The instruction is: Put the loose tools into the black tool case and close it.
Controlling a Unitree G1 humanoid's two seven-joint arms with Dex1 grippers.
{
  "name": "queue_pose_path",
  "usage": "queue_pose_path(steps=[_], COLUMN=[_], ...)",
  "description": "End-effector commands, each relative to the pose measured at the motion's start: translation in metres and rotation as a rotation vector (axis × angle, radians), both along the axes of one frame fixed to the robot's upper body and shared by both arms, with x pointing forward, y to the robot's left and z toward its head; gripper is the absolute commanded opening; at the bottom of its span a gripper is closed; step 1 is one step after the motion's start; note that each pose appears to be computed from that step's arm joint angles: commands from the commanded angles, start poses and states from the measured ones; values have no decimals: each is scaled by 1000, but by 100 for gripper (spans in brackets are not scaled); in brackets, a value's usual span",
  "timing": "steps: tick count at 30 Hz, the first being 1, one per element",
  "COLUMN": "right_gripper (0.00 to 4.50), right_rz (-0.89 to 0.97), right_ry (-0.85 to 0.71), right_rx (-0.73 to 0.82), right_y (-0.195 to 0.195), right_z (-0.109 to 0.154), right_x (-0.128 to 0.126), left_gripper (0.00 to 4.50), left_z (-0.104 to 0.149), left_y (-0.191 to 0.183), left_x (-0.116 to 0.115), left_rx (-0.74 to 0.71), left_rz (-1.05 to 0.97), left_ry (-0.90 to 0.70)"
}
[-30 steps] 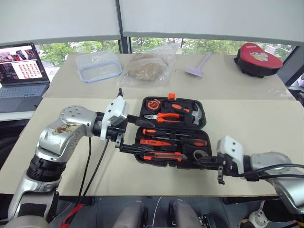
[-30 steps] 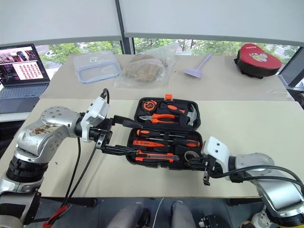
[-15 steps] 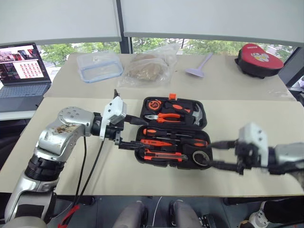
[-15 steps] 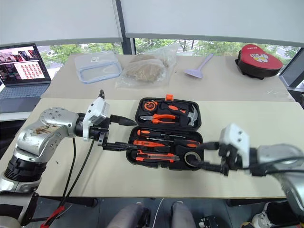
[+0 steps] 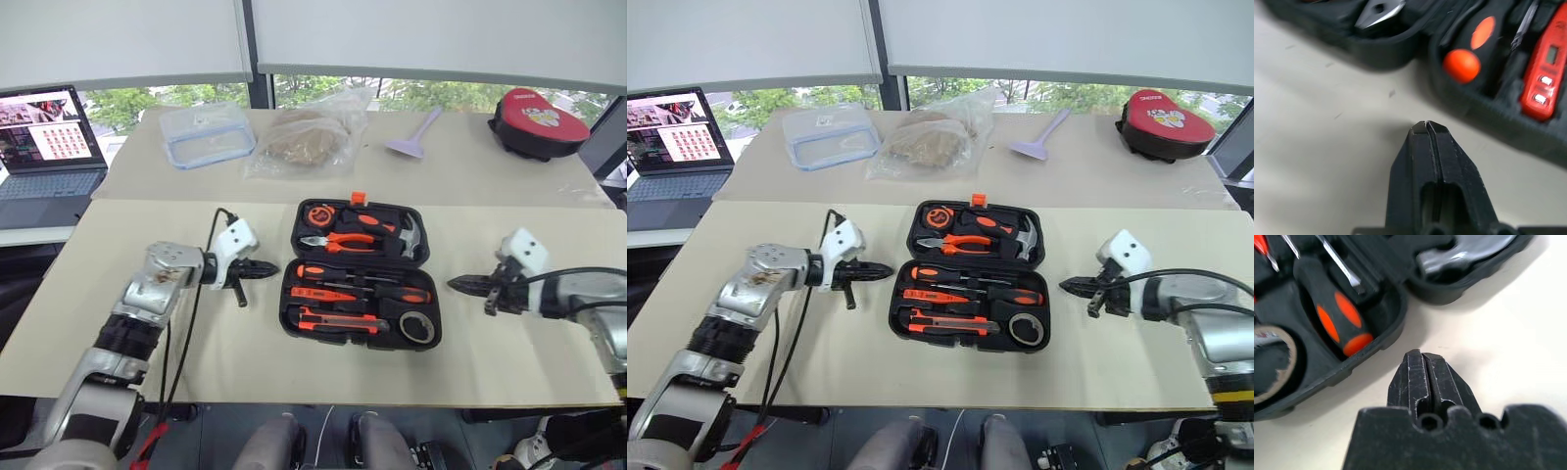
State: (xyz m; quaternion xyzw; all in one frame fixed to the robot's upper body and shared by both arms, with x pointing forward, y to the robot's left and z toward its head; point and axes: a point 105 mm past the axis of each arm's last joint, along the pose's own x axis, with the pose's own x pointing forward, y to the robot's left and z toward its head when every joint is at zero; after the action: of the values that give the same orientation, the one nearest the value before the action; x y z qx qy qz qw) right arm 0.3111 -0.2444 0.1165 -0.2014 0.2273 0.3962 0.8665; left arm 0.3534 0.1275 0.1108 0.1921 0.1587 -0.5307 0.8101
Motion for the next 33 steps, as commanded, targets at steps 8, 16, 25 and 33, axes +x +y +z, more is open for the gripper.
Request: queue_pose_path(steps=[8, 16, 25, 33], right_gripper=[0, 0, 0, 244], right_rz=[284, 291, 107, -271], right_ry=[-5, 7, -23, -63], right_rx=[-69, -95, -154, 199], right_y=[29, 27, -7, -26], right_z=[3, -4, -3, 51], right_x=[-32, -70, -71, -14], left_gripper=[2, 2, 2, 253], left_z=[10, 1, 2, 34], left_y=[-29, -19, -1, 31], left_x=[-60, -84, -81, -16], left_rx=[-10, 0, -35, -184], left_rz=[-347, -352, -194, 170], left_ry=[56, 76, 97, 222])
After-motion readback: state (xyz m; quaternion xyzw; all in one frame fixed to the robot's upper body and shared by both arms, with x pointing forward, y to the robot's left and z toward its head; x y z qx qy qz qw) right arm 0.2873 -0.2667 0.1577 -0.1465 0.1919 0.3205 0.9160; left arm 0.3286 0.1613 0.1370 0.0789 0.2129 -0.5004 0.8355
